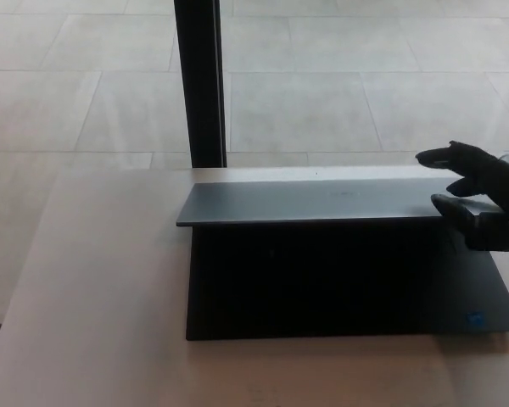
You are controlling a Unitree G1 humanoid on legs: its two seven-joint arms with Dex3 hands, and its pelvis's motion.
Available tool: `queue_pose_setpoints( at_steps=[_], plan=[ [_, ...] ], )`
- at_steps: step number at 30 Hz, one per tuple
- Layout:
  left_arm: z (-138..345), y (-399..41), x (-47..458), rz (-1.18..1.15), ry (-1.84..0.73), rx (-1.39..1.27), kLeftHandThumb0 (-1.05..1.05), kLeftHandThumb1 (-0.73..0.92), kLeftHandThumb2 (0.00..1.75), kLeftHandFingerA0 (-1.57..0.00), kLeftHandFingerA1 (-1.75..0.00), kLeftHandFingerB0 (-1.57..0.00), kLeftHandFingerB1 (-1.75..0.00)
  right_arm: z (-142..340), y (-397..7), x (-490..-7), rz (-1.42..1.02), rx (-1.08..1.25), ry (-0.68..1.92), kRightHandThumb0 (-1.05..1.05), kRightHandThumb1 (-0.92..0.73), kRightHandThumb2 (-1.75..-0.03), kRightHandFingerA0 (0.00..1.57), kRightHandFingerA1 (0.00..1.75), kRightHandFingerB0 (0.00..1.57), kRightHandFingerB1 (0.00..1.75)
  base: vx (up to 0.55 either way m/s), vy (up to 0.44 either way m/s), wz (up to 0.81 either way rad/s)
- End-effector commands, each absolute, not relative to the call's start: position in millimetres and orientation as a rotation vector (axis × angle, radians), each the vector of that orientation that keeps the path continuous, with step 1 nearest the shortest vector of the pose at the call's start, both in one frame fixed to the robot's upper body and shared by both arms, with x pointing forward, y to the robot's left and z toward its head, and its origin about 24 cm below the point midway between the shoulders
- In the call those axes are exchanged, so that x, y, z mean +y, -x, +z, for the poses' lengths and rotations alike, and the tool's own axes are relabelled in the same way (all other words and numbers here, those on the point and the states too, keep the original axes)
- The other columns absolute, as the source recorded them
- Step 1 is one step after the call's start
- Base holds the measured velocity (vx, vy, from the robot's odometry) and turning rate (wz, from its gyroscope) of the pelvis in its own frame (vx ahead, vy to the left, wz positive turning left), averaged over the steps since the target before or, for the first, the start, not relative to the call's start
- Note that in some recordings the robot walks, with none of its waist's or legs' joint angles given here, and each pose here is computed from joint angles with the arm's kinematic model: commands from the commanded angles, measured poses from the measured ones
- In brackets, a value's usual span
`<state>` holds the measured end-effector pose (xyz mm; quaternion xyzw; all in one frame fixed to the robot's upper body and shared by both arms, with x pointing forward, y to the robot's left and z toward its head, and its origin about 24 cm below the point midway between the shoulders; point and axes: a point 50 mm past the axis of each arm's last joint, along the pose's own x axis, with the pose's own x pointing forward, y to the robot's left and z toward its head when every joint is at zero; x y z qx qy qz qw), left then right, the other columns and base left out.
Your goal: The robot uses its right hand to push down on the lid of a laptop kept in the middle of the desk to close it
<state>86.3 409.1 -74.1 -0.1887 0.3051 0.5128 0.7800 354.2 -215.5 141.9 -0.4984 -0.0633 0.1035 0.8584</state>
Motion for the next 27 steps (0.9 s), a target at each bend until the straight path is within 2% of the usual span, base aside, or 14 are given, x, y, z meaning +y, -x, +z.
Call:
queue_pose_setpoints(
  at_steps=[1, 4, 5, 6, 7, 15, 16, 18, 21, 22, 24, 25, 26, 27],
  plan=[
    [-65.8, -81.8, 420.1, 1.14, 0.417, 0.634, -0.87, 0.92, 0.74, -0.5, -0.66, -0.43, -0.47, 144.6, -356.2, -216.8, 0.389, -0.171, 1.469, -0.81, -0.92, -0.68, 0.43, 0.55, 0.4, 0.36, 0.0, 0.0, 0.0],
    [-65.7, -82.4, 420.2, 1.143, 0.414, 0.636, -0.87, 0.92, 0.74, -0.49, -0.65, -0.43, -0.47, 130.9, -353.0, -215.8, 0.433, -0.153, 1.497, -0.81, -0.92, -0.68, 0.45, 0.55, 0.42, 0.36, 0.0, 0.0, 0.0],
    [-65.6, -82.9, 420.1, 1.142, 0.417, 0.635, -0.82, 0.75, 1.15, -0.49, -0.7, -0.4, -0.57, 124.8, -351.7, -215.4, 0.447, -0.142, 1.512, -0.81, -0.92, -0.69, 0.44, 0.55, 0.43, 0.36, 0.0, 0.0, 0.0],
    [-65.4, -83.5, 420.2, 1.145, 0.418, 0.634, -0.82, 0.75, 1.15, -0.49, -0.7, -0.4, -0.57, 118.3, -350.3, -214.8, 0.463, -0.125, 1.527, -0.81, -0.92, -0.69, 0.44, 0.55, 0.43, 0.36, 0.0, 0.0, 0.0],
    [-64.9, -84.3, 420.5, 1.141, 0.416, 0.635, -0.87, 0.92, 0.74, -0.51, -0.66, -0.44, -0.47, 113.0, -349.0, -214.1, 0.478, -0.11, 1.542, -0.81, -0.92, -0.68, 0.45, 0.55, 0.44, 0.36, 0.0, 0.0, 0.0],
    [-63.4, -86.8, 421.4, 1.133, 0.411, 0.632, -0.88, 0.92, 0.74, -0.51, -0.63, -0.43, -0.46, 72.4, -333.2, -215.8, 0.566, -0.029, 1.567, -0.81, -0.92, -0.72, 0.44, 0.56, 0.42, 0.38, 0.0, 0.0, 0.0],
    [-63.4, -86.7, 421.5, 1.123, 0.408, 0.637, -0.89, 0.92, 0.76, -0.51, -0.64, -0.42, -0.46, 62.6, -327.6, -216.8, 0.577, -0.004, 1.562, -0.89, -0.77, -0.93, 0.4, 0.6, 0.37, 0.44, 0.0, 0.0, 0.0],
    [-63.4, -86.5, 421.6, 1.126, 0.41, 0.636, -0.87, 0.92, 0.75, -0.51, -0.64, -0.44, -0.45, 58.0, -324.6, -217.1, 0.574, -0.007, 1.546, -0.89, -0.77, -0.94, 0.39, 0.61, 0.36, 0.46, 0.0, 0.0, 0.0],
    [-63.0, -88.4, 421.6, 1.125, 0.399, 0.638, -0.92, 0.77, 0.94, -0.51, -0.68, -0.41, -0.52, 47.9, -316.8, -219.3, 0.562, 0.001, 1.523, -0.84, -0.92, -0.76, 0.41, 0.56, 0.39, 0.4, 0.0, 0.0, 0.0],
    [-63.0, -88.5, 421.6, 1.125, 0.405, 0.636, -0.88, 0.92, 0.74, -0.51, -0.66, -0.44, -0.47, 43.2, -313.7, -221.3, 0.548, 0.013, 1.497, -0.82, -0.92, -0.74, 0.39, 0.56, 0.39, 0.4, 0.0, 0.0, 0.0],
    [-63.0, -88.5, 421.5, 1.125, 0.413, 0.633, -0.88, 0.92, 0.74, -0.51, -0.66, -0.44, -0.47, 36.1, -308.6, -224.5, 0.525, 0.031, 1.459, -0.82, -0.92, -0.74, 0.39, 0.56, 0.39, 0.4, 0.0, 0.0, 0.0],
    [-62.9, -88.6, 421.6, 1.126, 0.412, 0.633, -0.88, 0.92, 0.74, -0.51, -0.66, -0.44, -0.48, 33.3, -306.3, -226.1, 0.509, 0.036, 1.449, -0.81, -0.92, -0.75, 0.42, 0.57, 0.39, 0.41, 0.0, 0.0, 0.0],
    [-62.9, -88.6, 421.7, 1.127, 0.415, 0.63, -0.84, 0.75, 1.16, -0.5, -0.71, -0.41, -0.58, 29.6, -303.6, -228.7, 0.479, 0.049, 1.433, -0.8, -0.92, -0.75, 0.44, 0.58, 0.4, 0.4, 0.0, 0.0, 0.0],
    [-62.9, -88.6, 421.5, 1.115, 0.412, 0.631, -0.89, 0.92, 0.75, -0.5, -0.7, -0.42, -0.48, 24.1, -299.2, -234.1, 0.438, 0.088, 1.409, -0.83, -0.92, -0.76, 0.43, 0.57, 0.41, 0.41, 0.0, 0.0, 0.0]
  ],
)
